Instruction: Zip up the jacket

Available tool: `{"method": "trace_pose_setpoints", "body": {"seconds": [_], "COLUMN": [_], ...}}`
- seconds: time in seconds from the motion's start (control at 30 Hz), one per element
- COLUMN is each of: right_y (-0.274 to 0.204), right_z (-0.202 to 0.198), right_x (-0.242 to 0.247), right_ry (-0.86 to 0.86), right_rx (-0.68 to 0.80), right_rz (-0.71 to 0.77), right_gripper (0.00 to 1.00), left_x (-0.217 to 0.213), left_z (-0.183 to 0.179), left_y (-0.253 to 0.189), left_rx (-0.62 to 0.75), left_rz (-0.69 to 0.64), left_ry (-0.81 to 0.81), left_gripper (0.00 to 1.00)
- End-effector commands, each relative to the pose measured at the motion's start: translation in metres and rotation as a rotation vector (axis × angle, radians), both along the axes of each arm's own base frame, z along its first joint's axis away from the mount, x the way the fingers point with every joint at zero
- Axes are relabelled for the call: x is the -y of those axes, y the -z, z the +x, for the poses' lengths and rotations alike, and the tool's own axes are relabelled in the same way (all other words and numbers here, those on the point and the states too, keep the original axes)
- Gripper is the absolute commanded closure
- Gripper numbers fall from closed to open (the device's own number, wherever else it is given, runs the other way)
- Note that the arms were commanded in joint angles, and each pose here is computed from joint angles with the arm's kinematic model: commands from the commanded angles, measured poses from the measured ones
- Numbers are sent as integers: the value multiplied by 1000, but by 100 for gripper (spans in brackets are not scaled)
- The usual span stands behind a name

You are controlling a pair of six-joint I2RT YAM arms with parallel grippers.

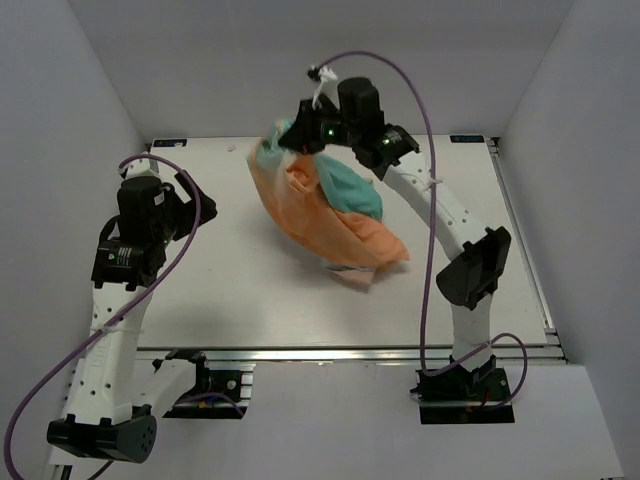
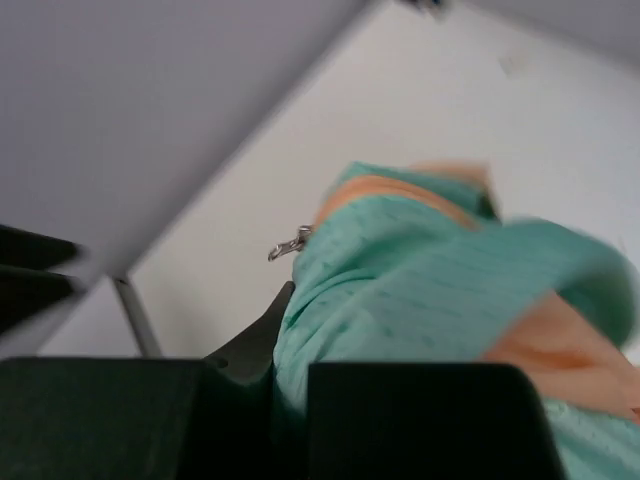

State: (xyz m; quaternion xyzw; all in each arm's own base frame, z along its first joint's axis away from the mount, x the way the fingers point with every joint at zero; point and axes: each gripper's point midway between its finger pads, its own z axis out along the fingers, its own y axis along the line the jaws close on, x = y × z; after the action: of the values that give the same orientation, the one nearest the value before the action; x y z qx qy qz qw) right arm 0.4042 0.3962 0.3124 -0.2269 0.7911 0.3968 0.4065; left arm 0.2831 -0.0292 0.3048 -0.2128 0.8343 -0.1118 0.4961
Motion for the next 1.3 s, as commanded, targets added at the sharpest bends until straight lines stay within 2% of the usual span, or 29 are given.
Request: {"method": "trace_pose_setpoints", "body": {"seconds": [0.0,0.03,0.07,0.1,0.13,0.17,0.2,0.23,0.27,0.33,0.37,0.47,0.5,0.57,0.6,0.63,0.67,0.77,0.87,0.97,1.0,1.07,1.13,1.2,1.27], "right_y": [-164,-179,-217,-226,-226,-191,-198,-181,-138,-88,-29,43,94,134,150,161,158,141,127,117,117,109,108,111,125], "right_z": [-39,-42,-52,-59,-60,-53,-57,-54,-50,-47,-50,-61,-70,-84,-86,-94,-96,-100,-108,-115,-116,-116,-116,-124,-133], "right_x": [-10,-6,11,20,28,31,55,64,83,107,135,188,206,241,259,271,281,302,299,282,280,259,248,216,188], "right_ry": [-160,-157,-144,-141,-133,-114,-68,-41,8,72,137,269,331,445,517,558,592,685,657,557,552,516,502,398,292], "right_rx": [254,287,380,378,383,322,349,328,254,181,81,-8,-90,-168,-180,-214,-201,-173,-148,-117,-109,-71,-13,17,27], "right_rz": [314,345,414,451,465,429,426,399,343,300,247,163,92,-17,-85,-144,-179,-240,-232,-255,-280,-320,-399,-450,-497], "right_gripper": [100,100,100,100,100,100,100,100,100,100,100,100,87,63,34,18,12,11,11,11,11,11,11,11,11], "left_x": [3,2,2,1,1,0,0,0,-2,-4,-6,-9,-9,-8,-6,-4,-2,2,5,17,23,52,69,77,89], "left_z": [0,-1,-1,-2,-2,-2,-3,-4,-4,-6,-7,-9,-10,-8,-6,-3,-2,3,7,22,34,44,67,82,96], "left_y": [-22,-22,-22,-24,-23,-23,-23,-23,-23,-23,-23,-22,-22,-15,-11,-3,10,48,94,110,102,92,76,76,58], "left_rx": [60,55,52,53,47,48,43,42,41,36,33,28,26,8,-4,-30,-67,-183,-309,-344,-305,-253,-139,-126,-78], "left_rz": [-15,-13,-14,-15,-17,-19,-18,-20,-17,-14,-10,-6,-6,-13,-20,-27,-30,-45,-43,-57,-67,-96,-73,-35,25], "left_ry": [15,8,4,2,-1,-7,-10,-13,-24,-35,-43,-57,-64,-64,-55,-54,-49,-50,-47,18,58,261,394,451,510], "left_gripper": [2,2,2,2,2,2,2,2,2,2,2,2,2,2,2,2,2,2,2,2,2,2,2,2,2]}}
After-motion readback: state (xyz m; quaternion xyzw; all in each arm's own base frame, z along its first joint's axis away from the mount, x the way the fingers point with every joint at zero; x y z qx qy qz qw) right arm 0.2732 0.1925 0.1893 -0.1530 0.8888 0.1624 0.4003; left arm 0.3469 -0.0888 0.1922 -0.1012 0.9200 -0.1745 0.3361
